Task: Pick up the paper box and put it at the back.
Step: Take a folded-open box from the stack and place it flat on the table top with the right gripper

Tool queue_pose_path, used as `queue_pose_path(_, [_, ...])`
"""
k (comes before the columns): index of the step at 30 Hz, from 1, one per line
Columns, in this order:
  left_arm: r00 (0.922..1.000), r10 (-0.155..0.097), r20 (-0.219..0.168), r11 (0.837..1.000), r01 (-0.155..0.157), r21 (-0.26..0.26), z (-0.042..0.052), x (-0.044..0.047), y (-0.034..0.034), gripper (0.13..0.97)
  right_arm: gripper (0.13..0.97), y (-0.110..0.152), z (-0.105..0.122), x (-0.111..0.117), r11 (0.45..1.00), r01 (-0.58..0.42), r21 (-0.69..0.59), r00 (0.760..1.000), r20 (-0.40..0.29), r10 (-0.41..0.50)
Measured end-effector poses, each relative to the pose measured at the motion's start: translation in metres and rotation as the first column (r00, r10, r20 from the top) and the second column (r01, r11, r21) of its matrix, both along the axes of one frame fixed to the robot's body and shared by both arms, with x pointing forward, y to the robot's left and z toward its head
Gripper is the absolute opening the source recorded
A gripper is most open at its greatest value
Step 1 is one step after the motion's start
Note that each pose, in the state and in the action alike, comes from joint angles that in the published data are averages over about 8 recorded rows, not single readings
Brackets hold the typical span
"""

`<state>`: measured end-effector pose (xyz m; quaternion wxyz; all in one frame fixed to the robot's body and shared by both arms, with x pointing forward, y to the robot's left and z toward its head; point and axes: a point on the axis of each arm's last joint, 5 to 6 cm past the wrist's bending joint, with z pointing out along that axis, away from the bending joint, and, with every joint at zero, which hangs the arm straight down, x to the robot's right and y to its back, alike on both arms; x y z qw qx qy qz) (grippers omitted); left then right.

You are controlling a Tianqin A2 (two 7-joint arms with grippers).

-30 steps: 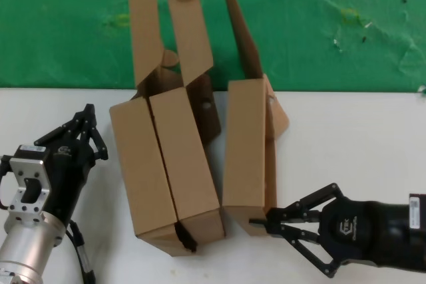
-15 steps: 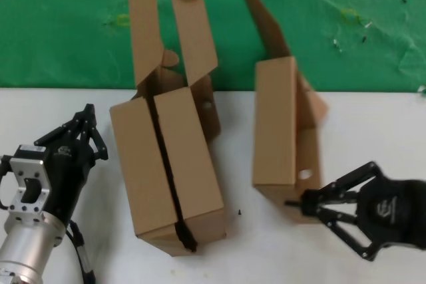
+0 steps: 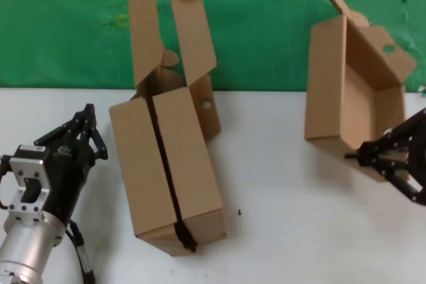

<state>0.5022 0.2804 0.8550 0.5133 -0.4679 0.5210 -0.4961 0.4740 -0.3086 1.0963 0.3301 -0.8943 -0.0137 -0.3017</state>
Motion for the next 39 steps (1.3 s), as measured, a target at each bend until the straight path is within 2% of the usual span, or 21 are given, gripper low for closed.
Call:
queue_pose_path(6, [1.0000, 0.000, 0.000, 1.000, 0.000, 0.000, 0.0000, 0.0000, 0.0000, 0.143, 0.149, 0.015, 0.016, 0.015, 0.986, 0.118, -0.117, 0.993, 0.040, -0.114])
queue_pose_path(13, [1.0000, 0.000, 0.000, 1.000, 0.000, 0.000, 0.0000, 0.0000, 0.0000, 0.143, 0.149, 0.043, 0.026, 0.038, 0.929, 0.272, -0.251, 0.959, 0.154, -0.239])
queue_pose_path(21, [1.0000, 0.000, 0.000, 1.000, 0.000, 0.000, 0.0000, 0.0000, 0.0000, 0.143, 0.149, 0.079, 0.028, 0.070, 0.853, 0.367, -0.371, 0.921, 0.272, -0.278])
queue_pose_path(26, [1.0000, 0.000, 0.000, 1.000, 0.000, 0.000, 0.0000, 0.0000, 0.0000, 0.143, 0.149, 0.100, 0.018, 0.094, 0.818, 0.378, -0.434, 0.917, 0.299, -0.265])
queue_pose_path(39, [1.0000, 0.000, 0.000, 1.000, 0.000, 0.000, 0.0000, 0.0000, 0.0000, 0.143, 0.148, 0.137, -0.034, 0.170, 0.791, 0.349, -0.502, 0.931, 0.278, -0.235])
